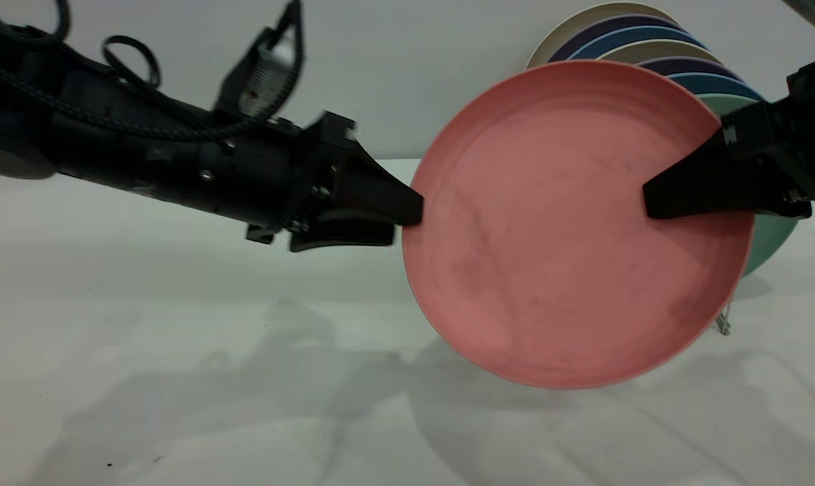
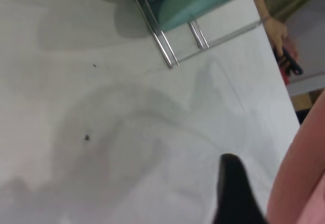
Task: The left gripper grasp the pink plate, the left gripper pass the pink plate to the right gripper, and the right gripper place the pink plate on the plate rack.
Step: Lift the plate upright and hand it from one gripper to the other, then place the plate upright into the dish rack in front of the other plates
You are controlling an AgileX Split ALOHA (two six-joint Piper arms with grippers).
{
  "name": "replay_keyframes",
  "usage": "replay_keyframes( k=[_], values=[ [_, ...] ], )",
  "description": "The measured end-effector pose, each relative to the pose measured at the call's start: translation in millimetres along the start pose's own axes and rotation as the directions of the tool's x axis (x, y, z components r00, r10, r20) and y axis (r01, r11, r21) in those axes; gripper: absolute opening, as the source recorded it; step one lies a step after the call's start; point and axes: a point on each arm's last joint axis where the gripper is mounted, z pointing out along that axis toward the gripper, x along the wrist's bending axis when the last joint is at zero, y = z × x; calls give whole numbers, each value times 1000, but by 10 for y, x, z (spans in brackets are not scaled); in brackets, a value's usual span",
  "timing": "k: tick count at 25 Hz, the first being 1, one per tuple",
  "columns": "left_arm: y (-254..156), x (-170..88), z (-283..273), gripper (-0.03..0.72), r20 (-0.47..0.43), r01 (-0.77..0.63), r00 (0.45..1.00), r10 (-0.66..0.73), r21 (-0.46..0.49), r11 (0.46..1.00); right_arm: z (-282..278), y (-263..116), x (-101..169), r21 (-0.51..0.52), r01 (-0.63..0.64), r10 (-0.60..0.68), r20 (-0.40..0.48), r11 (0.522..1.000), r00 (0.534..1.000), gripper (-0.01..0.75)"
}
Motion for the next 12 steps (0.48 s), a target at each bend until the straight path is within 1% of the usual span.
replay_keyframes(
  k=[2,4,9,12],
  values=[
    [64,135,-107,537,-23,45,999,-46,-33,998,-2,-26,-12,29,79,-79,9,996,997,98],
    [101,280,-218,569,-58,69,996,-72,-47,996,-2,-44,-22,52,153,-154,15,987,988,98],
    [100,634,-503,570,-167,103,980,-104,-18,995,-26,-61,-50,93,312,-317,42,945,947,98],
    [72,822,-660,570,-242,131,962,-127,3,991,-125,-10,-24,101,430,-438,78,897,895,98]
  ],
)
